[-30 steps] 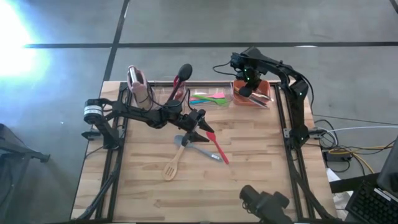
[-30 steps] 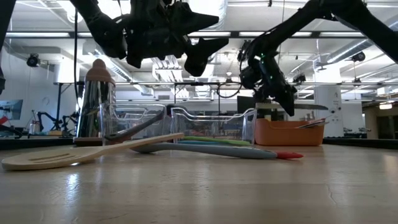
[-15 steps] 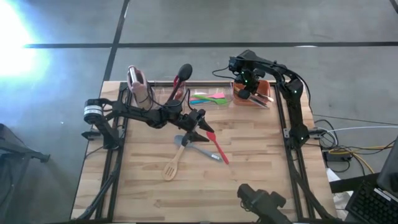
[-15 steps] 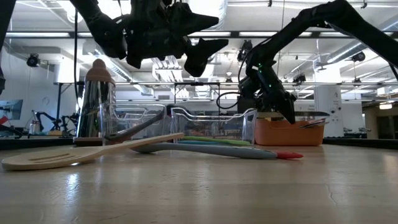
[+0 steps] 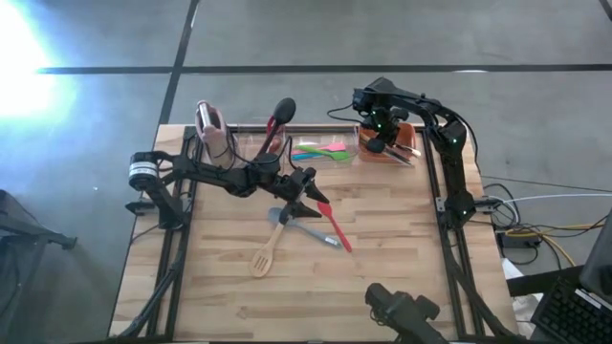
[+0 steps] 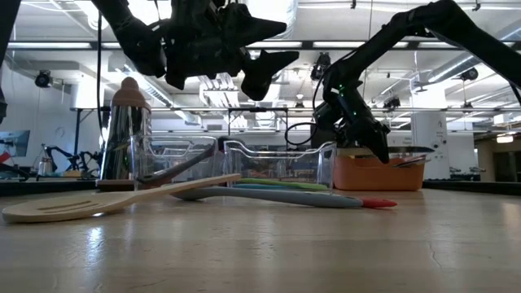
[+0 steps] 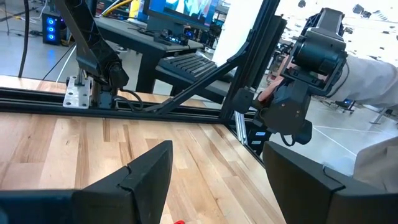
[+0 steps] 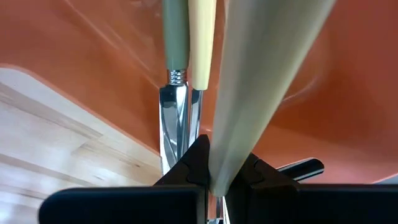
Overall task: Pick & Place Kitchen Items
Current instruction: Put the yellow knife into the orange bin
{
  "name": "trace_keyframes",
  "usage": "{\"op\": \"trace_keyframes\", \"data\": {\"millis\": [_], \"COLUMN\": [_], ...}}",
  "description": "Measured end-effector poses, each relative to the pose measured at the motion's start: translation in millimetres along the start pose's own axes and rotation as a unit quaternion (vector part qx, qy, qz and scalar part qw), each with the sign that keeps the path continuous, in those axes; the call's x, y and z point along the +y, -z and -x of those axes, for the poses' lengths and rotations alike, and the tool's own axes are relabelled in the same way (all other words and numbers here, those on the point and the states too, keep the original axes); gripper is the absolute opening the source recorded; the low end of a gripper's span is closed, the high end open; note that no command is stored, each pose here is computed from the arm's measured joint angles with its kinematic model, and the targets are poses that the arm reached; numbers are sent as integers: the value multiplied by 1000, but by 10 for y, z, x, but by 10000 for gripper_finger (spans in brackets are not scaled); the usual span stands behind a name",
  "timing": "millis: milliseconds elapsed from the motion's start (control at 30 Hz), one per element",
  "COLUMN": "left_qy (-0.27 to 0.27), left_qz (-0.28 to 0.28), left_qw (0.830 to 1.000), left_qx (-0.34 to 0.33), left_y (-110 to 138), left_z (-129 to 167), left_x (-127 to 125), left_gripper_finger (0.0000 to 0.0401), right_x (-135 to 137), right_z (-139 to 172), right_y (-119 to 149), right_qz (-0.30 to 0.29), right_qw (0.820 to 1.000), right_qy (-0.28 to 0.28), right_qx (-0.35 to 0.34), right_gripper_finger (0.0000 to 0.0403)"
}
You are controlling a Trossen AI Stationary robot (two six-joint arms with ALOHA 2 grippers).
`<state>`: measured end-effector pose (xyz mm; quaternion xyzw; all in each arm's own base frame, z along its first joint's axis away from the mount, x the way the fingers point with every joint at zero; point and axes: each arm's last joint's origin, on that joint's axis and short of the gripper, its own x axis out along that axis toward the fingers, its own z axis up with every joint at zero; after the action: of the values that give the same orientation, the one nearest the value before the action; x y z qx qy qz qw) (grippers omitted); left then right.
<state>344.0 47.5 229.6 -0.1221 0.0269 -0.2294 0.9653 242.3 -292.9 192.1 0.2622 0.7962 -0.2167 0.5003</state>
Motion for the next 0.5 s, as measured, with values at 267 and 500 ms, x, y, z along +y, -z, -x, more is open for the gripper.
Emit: {"op": "trace_keyframes", "data": {"millis": [267,500], "left_qy": [0,0], "left_qz": [0,0], "left_qw": [1000,1000], "left_qx": [0,0], "left_y": [1,0], "left_z": [-2,-2], "left_x": [-2,-2], "left_gripper_finger": [252,252], "right_x": [8,-10], "right_z": [-20,-23], "right_y": [-4,-2], "right_qz": [0,-4], "right_qw": [1000,1000], "right_qy": [-13,-17], "right_qx": [-1,-1], "right_gripper_finger": [12,12]}}
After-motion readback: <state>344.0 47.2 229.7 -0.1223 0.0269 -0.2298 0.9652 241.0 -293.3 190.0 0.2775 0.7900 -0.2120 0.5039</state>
